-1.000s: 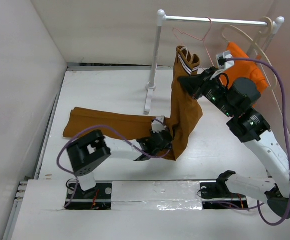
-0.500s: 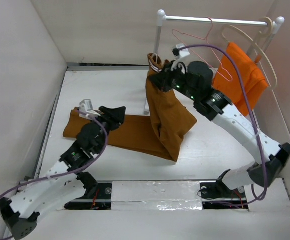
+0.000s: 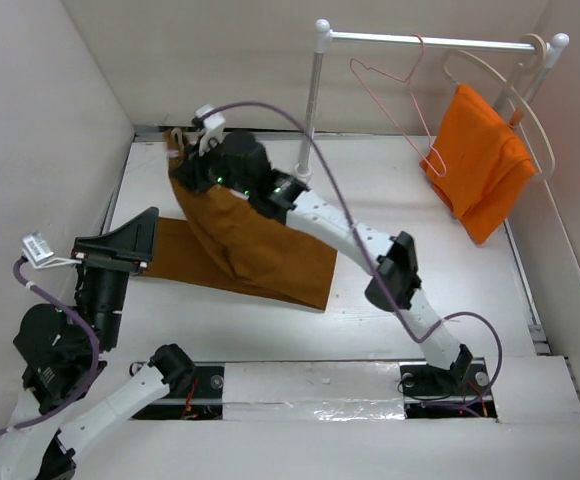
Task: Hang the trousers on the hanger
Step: Fold the trousers at the center of the board.
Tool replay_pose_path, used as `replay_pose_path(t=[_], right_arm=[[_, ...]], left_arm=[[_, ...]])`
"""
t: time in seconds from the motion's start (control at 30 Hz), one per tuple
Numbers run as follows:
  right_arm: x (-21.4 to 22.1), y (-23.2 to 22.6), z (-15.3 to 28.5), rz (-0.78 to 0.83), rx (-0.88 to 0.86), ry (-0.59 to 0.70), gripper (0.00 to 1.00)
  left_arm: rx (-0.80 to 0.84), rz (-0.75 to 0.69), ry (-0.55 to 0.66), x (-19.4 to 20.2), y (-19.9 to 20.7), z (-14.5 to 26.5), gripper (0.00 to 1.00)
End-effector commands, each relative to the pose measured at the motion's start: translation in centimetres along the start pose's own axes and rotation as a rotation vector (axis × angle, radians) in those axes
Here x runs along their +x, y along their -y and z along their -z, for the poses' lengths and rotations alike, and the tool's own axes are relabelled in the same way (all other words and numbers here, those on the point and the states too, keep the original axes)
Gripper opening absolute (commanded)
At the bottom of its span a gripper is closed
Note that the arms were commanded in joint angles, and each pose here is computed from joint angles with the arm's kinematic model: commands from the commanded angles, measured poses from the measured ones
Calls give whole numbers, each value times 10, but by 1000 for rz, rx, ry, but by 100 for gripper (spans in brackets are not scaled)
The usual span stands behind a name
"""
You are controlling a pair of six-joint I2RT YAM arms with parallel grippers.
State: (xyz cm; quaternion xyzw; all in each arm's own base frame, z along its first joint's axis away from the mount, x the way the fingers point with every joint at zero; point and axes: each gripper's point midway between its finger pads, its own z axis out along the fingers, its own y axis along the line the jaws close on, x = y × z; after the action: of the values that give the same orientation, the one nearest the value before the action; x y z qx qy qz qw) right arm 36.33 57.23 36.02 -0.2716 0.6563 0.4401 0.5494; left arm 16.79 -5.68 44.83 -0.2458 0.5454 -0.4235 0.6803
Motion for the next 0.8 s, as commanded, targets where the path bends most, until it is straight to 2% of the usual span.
replay_pose_path(t=[0.0,0.03,0.07,0.13,0.2,0.23,0.27,0.3,0.33,0.37,0.4,0.43,0.47,0.5,0.53,0.57,0.6,0.63,0.67,0.7,0.73,0.77], right_arm=[[27,-79,-30,-33,-229,75,72],[42,-85,-35,-44,-252,58,72],[53,-87,-39,-50,-280,43,100],[78,-95,-40,-58,-354,-12,100],[73,-88,-26,-10,-309,-34,100],[106,-75,-29,-2,-272,-81,100],[68,-82,-11,18,-268,-22,100],[63,-80,-2,27,-253,-14,100],[85,-67,7,47,-210,-59,100],[80,-59,16,64,-186,-59,100],[44,-67,37,83,-188,-2,100],[38,-62,47,108,-160,14,100],[66,-42,61,113,-114,-45,82],[39,-47,83,123,-106,3,61],[42,-38,95,132,-61,-1,35],[82,-23,111,130,-19,-84,4],[90,-17,123,129,7,-95,0],[83,-13,141,120,41,-73,0],[97,-2,152,111,87,-92,0],[141,10,172,104,126,-174,0],[138,16,186,66,173,-143,0],[173,28,206,43,205,-182,0]], left_arm=[[-70,-44,38,-11,-20,9,39],[-75,-38,48,-14,-22,11,41],[-84,-35,53,-14,-25,12,42],[-103,-20,68,-17,-30,15,42],[-124,-12,78,-14,-37,13,42],[-122,-2,89,-16,-36,13,42],[-128,-9,80,-10,-39,10,42],[-140,-24,70,-2,-41,5,42],[-147,-27,61,3,-43,2,43],[-161,-42,37,14,-47,-3,43],[-183,-69,4,30,-51,-11,43],[-180,-72,-19,41,-51,-17,43],[-196,-96,-42,54,-58,-22,43],[-220,-136,-78,73,-65,-31,43],[-234,-158,-97,83,-70,-35,43],[-263,-177,-125,97,-80,-38,43],[-299,-209,-161,116,-92,-43,43],[-294,-206,-180,126,-94,-46,43],[-306,-220,-206,141,-105,-47,44],[-320,-238,-234,155,-113,-50,44],[-324,-242,-247,163,-116,-52,44],[-344,-275,-290,179,-128,-52,44]])
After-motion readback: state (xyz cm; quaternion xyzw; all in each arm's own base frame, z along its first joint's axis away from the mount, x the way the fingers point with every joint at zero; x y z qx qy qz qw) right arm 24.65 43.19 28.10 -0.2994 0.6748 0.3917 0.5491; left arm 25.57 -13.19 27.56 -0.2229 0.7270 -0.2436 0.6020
